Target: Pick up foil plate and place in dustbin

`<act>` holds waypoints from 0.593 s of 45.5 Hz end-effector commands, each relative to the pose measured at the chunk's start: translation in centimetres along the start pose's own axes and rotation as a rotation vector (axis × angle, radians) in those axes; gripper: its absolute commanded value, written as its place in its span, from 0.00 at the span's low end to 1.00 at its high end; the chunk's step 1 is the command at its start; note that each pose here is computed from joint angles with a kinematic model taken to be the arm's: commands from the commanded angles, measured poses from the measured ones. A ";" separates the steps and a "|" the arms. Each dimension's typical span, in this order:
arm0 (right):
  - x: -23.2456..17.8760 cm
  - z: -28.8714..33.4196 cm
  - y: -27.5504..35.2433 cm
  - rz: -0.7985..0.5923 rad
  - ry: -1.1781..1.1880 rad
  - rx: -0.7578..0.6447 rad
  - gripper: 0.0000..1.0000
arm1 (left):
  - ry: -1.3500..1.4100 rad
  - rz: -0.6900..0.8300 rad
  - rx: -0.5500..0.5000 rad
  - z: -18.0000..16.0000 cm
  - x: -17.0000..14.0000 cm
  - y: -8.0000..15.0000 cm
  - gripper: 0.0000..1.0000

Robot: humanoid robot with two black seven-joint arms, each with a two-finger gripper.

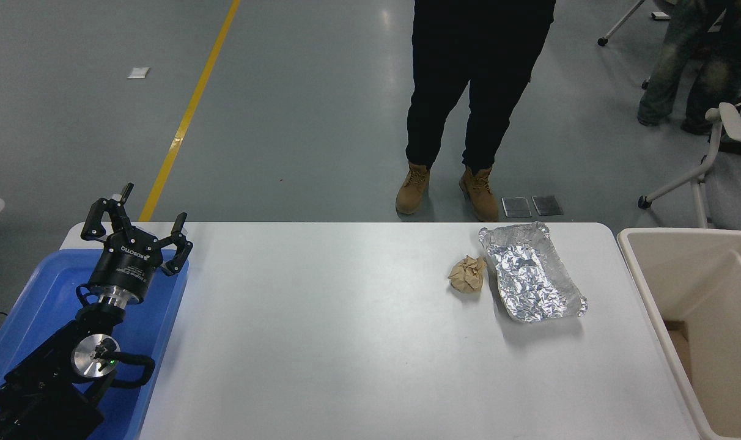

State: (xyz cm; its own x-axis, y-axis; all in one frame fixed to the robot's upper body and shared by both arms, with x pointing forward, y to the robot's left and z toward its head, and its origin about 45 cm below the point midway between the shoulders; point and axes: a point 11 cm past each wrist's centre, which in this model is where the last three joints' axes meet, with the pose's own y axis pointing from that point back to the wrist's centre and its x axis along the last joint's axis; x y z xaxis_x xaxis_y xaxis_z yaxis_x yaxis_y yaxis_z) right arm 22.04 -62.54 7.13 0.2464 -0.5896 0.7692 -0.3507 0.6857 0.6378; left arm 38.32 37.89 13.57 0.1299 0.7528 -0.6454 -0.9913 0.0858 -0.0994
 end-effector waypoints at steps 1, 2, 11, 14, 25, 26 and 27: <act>2.4 -3.9 0.5 0.033 0.046 0.062 0.00 | 0.000 0.000 0.000 0.0 0.0 0.0 0.98; 2.6 -4.3 0.5 0.038 0.051 0.069 0.00 | 0.000 0.000 0.000 0.0 0.0 0.0 0.98; 5.7 -9.7 1.8 0.082 0.064 0.154 0.75 | 0.000 0.000 0.001 0.0 0.0 0.0 0.98; 6.8 -11.7 2.5 0.095 0.062 0.188 1.00 | 0.001 -0.001 0.001 0.0 0.0 0.0 0.98; 11.3 -18.6 6.6 0.087 0.045 0.301 1.00 | 0.001 -0.001 0.001 0.0 0.0 0.0 0.98; 11.4 -19.2 7.0 0.078 0.045 0.311 1.00 | 0.001 -0.001 0.001 0.0 0.0 0.0 0.98; 11.6 -19.7 7.5 0.069 0.043 0.321 1.00 | 0.000 0.000 0.001 0.0 0.0 0.0 0.98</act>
State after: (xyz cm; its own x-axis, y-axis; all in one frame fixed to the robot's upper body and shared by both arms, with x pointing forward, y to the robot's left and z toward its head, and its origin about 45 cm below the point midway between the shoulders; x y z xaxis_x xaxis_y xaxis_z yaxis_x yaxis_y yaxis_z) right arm 35.32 -58.67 15.84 0.2548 -0.5110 0.8209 -0.5602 0.6140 0.5561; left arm 38.32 37.87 13.55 0.1298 0.7527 -0.6454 -0.9914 0.0868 -0.0982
